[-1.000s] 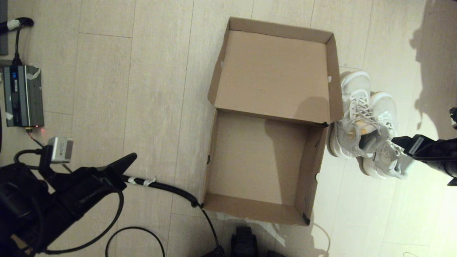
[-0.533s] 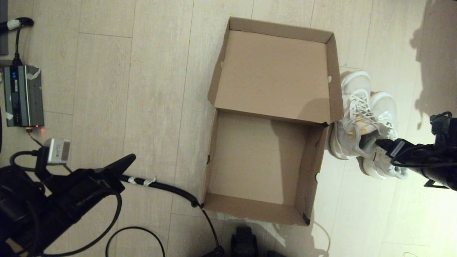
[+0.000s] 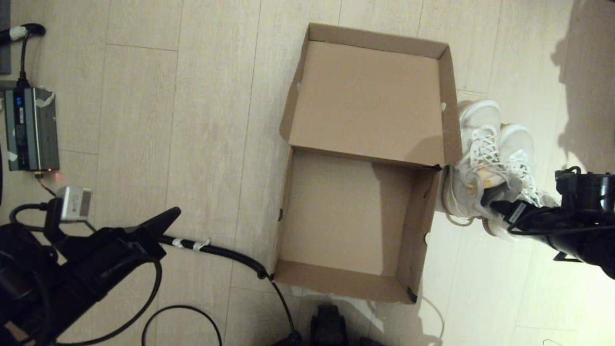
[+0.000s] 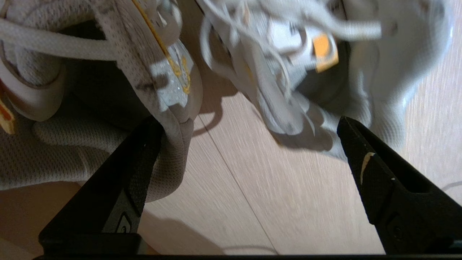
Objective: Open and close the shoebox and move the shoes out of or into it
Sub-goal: Put the shoes into the shoe box
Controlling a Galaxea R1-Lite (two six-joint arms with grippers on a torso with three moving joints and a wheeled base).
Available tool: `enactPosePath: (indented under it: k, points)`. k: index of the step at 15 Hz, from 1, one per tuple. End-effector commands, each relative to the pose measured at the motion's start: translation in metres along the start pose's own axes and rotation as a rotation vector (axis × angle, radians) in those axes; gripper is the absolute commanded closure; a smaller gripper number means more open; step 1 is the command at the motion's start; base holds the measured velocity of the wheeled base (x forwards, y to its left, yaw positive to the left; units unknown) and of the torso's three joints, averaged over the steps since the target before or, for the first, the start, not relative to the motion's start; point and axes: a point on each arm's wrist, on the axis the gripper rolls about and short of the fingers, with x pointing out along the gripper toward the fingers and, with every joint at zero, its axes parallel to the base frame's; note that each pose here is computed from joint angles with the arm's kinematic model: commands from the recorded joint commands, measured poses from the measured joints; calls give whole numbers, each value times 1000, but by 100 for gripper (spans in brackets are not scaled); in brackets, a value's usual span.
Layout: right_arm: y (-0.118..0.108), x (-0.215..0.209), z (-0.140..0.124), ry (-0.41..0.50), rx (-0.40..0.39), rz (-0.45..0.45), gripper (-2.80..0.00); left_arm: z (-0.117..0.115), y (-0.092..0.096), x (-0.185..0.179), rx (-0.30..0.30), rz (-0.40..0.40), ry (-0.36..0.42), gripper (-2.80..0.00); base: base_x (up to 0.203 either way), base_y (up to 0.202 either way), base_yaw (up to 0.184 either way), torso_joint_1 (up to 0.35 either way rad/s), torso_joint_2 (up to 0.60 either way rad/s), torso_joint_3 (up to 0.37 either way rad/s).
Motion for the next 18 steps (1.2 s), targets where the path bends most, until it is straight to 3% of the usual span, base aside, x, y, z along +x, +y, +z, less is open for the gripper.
enactPosePath:
  k: [1,8,15,16,18]
  points:
    - [-3,0,-7,24,-7,-11,-280,1,-1,-2,0,-3,-6,0,0,0,0,0,0,0]
    - [-2,2,-6,19,-34,1,-280,0,-2,-8,-1,-2,-2,0,0,0,0,0,0,0]
    - [0,31,-16,-39,-170,141,-280,4,-3,-10,10,19,-28,0,0,0,0,0,0,0]
    - [0,30,-15,-44,-170,143,0,5,-4,-11,13,18,-33,0,0,0,0,0,0,0]
    - [1,33,-12,-53,-181,146,0,10,-7,-15,32,9,-62,0,0,0,0,0,0,0]
